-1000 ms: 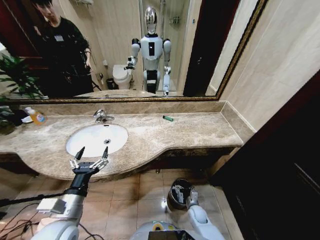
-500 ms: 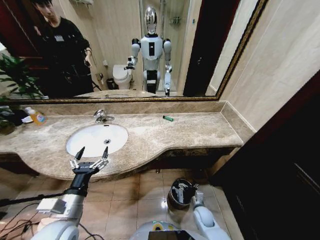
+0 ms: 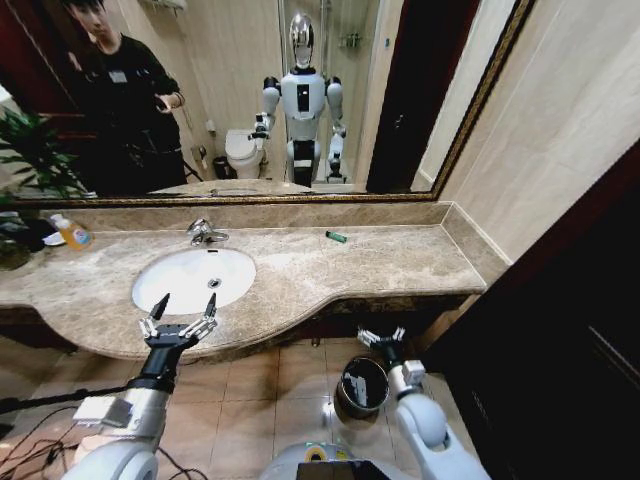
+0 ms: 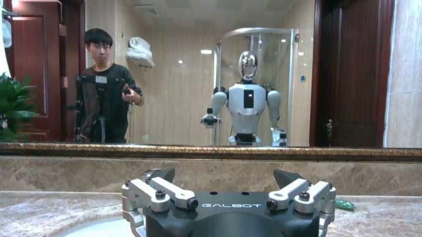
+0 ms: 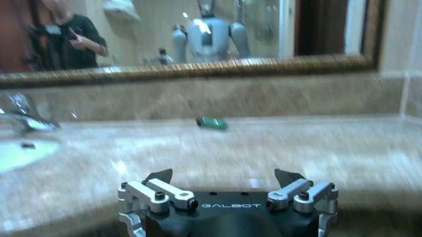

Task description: Pick up the trash from the sink and place it in the trash bin.

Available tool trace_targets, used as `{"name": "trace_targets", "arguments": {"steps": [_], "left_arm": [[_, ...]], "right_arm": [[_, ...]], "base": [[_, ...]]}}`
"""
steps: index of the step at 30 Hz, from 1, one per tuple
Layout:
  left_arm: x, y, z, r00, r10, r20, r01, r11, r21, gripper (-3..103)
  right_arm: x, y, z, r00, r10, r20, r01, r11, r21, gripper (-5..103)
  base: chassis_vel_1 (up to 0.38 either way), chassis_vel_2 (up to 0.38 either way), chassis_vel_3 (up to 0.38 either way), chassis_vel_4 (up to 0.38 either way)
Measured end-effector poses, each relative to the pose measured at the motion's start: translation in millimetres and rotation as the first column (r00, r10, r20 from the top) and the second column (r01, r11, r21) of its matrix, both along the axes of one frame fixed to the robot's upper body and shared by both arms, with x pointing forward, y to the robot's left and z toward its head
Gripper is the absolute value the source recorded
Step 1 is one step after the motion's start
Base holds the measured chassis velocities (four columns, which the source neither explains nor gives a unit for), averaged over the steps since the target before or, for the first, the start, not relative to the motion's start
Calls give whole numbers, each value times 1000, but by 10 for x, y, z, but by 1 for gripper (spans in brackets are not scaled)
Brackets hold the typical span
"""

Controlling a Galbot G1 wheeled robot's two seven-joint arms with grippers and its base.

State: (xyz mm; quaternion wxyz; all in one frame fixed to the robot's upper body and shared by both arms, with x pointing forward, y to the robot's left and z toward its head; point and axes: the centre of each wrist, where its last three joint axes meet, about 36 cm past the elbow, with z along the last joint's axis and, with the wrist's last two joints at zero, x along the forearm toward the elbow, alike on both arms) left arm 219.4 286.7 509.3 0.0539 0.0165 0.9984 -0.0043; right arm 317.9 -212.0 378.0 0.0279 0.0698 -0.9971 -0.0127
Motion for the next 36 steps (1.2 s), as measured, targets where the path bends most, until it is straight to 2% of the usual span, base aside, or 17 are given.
{"name": "trace_targets", "arguments": {"steps": [4,9,11,15,18,21,22,23,26,27,30,36], "left_arm": [[0,0,0,1000,0,0,0,1000,0,100],[0,0,0,1000,0,0,0,1000,0,100],[0,0,0,1000,0,0,0,1000,0,100],[0,0,0,1000,0,0,0,1000,0,100],[0,0,0,1000,0,0,0,1000,0,100],[0,0,0,1000,0,0,0,1000,0,100],[0,0,0,1000,0,0,0,1000,0,100],[0,0,0,1000,0,0,0,1000,0,100],[0,0,0,1000,0,0,0,1000,0,100],[0,0,0,1000,0,0,0,1000,0,100],[0,0,0,1000,0,0,0,1000,0,100],[0,0,0,1000,0,0,0,1000,0,100]], "right_arm": [[157,-47,184,999,40,10,-40,999,-22,100],[651,-266,361,993,116,5,-115,992,-59,100],[1000,-428,467,987,158,-17,-158,986,-46,100],[1241,-554,547,983,179,-38,-180,983,-29,100],[1690,-773,655,971,226,-83,-228,973,-23,100],[1914,-828,716,961,262,-83,-265,964,-28,100],[2326,-884,800,954,289,-80,-294,955,-49,100],[2326,-884,800,954,289,-80,-294,955,-49,100],[2823,-898,805,946,312,-92,-318,946,-56,100],[2823,-898,805,946,312,-92,-318,946,-56,100],[3345,-898,853,920,379,-103,-386,921,-57,100],[3701,-796,959,902,414,-118,-424,903,-67,100]], "base": [[0,0,0,0],[0,0,0,0],[0,0,0,0],[0,0,0,0],[0,0,0,0],[0,0,0,0],[0,0,0,0],[0,0,0,0],[0,0,0,0],[0,0,0,0],[0,0,0,0],[0,0,0,0]]}}
